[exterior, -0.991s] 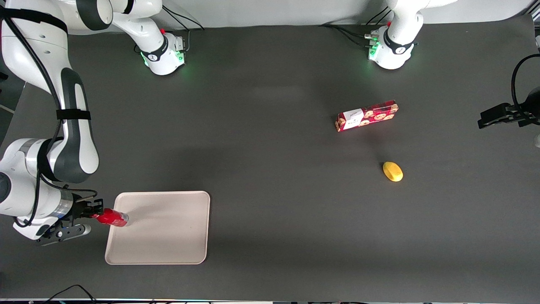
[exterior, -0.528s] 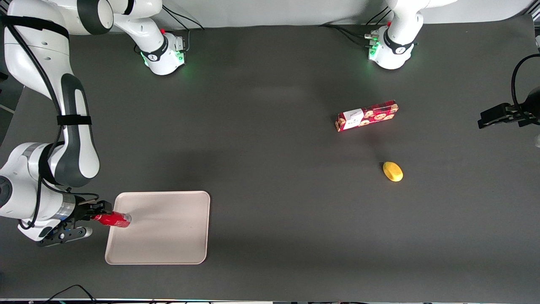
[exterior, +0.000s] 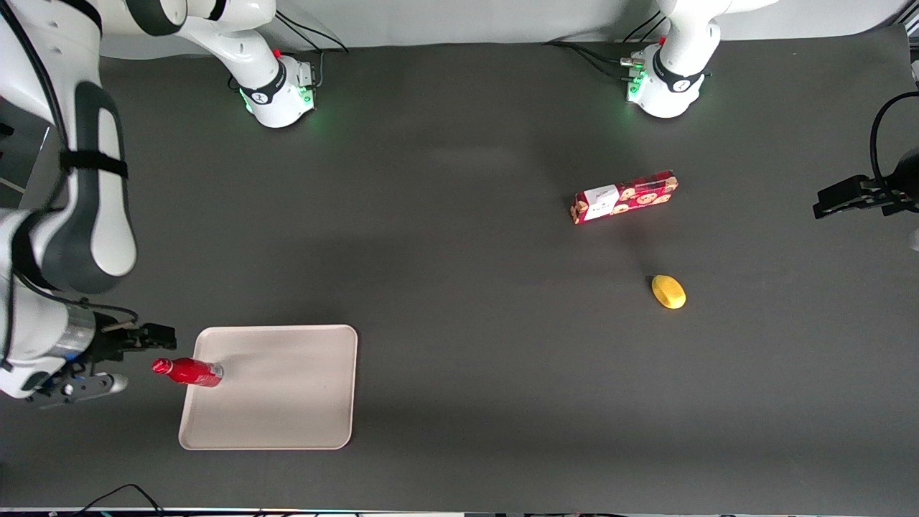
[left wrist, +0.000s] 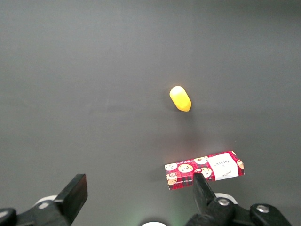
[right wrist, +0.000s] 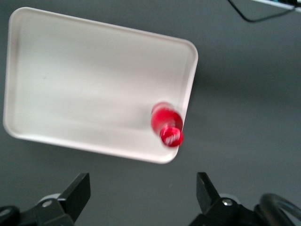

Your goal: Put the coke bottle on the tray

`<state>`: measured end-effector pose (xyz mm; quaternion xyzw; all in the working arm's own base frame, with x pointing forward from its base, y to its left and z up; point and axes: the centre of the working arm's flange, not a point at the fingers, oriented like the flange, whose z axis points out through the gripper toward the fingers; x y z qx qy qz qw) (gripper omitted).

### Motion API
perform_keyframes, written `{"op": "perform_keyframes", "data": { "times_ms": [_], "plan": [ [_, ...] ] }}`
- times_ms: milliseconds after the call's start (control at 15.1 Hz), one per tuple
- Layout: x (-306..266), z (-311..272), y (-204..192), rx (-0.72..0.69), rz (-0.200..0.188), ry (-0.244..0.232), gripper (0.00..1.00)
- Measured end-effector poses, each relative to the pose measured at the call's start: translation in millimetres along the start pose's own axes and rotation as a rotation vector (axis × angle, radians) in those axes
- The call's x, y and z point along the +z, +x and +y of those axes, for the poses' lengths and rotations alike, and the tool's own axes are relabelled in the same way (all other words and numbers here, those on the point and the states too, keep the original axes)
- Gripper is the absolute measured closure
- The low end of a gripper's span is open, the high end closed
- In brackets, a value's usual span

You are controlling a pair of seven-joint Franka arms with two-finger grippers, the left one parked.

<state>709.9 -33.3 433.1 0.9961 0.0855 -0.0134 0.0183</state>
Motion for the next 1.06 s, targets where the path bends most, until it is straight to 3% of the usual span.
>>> {"op": "perform_keyframes", "data": {
  "times_ms": [330, 528, 858, 1057],
  "plan": [
    [-78.8, -23.4, -56.2, 0.097, -0.132, 0.054, 0.0],
    [-93.8, -61.5, -97.0, 0.13, -0.16, 0.027, 0.0],
    [-77.8, -93.7, -167.5, 0.173, -0.064, 0.023, 0.0],
    [-91.9, -79.2, -168.6, 0.236, -0.009, 0.025, 0.0]
  ]
}}
